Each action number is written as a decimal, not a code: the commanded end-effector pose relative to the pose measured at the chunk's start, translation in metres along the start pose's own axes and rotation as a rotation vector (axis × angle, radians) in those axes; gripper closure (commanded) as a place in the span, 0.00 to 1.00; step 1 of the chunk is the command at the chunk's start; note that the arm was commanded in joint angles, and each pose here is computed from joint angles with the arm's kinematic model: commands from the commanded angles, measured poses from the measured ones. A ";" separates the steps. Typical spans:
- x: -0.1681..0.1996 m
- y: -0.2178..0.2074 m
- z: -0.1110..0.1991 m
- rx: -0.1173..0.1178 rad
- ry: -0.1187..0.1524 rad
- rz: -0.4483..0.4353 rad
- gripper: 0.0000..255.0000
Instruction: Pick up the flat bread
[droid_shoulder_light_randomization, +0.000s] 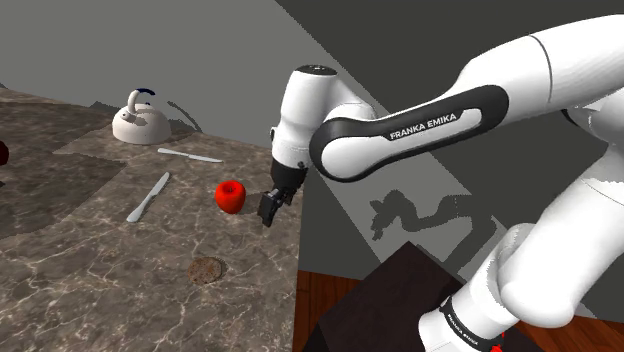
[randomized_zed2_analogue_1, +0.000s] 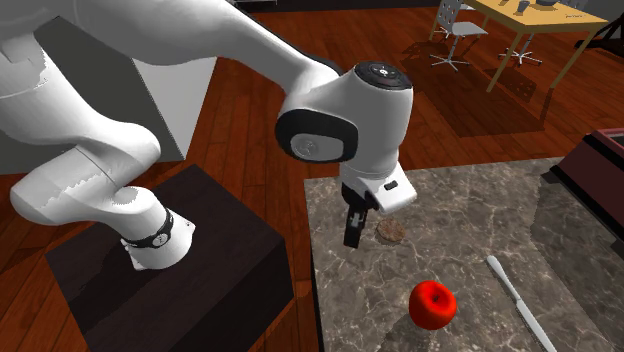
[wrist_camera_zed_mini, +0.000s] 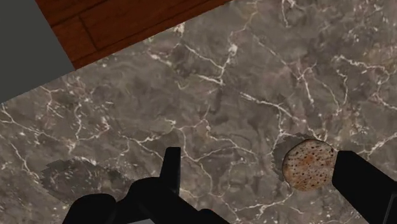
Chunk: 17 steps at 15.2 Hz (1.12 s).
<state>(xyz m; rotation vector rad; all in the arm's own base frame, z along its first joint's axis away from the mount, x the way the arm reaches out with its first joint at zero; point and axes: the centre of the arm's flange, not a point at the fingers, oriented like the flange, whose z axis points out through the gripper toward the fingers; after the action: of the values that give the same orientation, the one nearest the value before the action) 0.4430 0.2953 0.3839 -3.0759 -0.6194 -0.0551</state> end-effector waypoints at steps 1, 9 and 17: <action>0.011 -0.017 0.018 0.000 -0.003 -0.022 0.00; 0.056 -0.085 0.088 -0.003 -0.017 -0.109 0.00; 0.077 -0.122 0.141 -0.005 -0.024 -0.155 0.00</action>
<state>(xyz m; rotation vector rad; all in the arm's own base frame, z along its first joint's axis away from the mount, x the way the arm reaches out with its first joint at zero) 0.4710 0.4374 0.2507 -3.0313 -0.8579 -0.0187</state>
